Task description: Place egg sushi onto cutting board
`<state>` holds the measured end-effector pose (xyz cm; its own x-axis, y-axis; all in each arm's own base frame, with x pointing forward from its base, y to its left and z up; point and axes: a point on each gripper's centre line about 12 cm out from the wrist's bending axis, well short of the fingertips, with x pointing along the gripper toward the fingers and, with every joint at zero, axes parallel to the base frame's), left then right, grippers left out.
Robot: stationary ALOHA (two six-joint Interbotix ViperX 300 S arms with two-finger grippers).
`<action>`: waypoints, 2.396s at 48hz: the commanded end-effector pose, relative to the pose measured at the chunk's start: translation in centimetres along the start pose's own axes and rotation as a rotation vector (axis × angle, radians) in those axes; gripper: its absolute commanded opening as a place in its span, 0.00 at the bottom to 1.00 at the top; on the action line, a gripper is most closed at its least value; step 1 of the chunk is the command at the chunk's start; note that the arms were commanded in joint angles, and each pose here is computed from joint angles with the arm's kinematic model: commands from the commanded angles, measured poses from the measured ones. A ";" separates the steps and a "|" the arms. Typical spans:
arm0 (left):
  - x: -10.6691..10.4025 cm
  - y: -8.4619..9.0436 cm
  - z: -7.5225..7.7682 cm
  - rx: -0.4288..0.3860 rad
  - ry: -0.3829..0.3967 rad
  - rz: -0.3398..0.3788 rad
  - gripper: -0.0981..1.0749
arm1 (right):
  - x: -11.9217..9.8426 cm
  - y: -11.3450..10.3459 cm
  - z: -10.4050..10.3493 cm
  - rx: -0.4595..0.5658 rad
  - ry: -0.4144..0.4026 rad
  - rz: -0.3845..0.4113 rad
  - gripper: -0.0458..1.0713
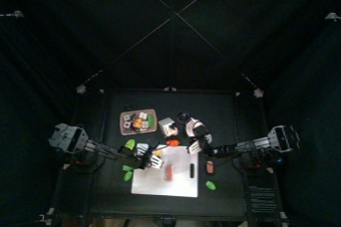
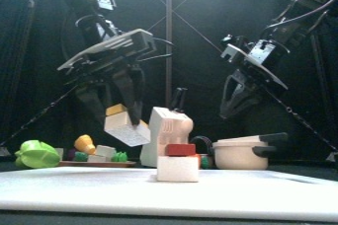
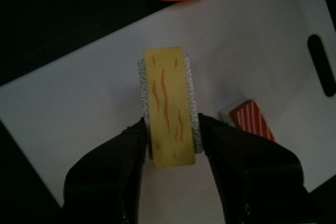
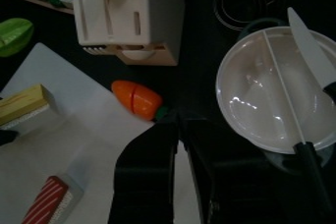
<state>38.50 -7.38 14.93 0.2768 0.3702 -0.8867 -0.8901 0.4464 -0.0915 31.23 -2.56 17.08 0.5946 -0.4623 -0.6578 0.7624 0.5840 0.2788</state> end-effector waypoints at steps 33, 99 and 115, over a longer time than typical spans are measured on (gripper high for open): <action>0.0 -3.3 -5.0 -0.128 0.054 0.076 0.61 | -1.1 1.3 0.0 -0.014 -0.009 0.052 0.50; -5.2 2.0 3.1 -0.074 -0.236 -0.002 0.96 | -1.3 1.7 -0.1 -0.016 -0.015 0.046 0.50; -5.7 5.0 6.6 -0.085 -0.283 -0.111 0.96 | -1.3 1.8 -0.2 -0.018 -0.014 0.049 0.50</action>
<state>34.94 -3.03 20.51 0.3849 0.5533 -0.7387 -0.8953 0.4183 -0.1531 31.34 -0.99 17.29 0.6118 -0.4467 -0.6528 0.7393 0.6163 0.2711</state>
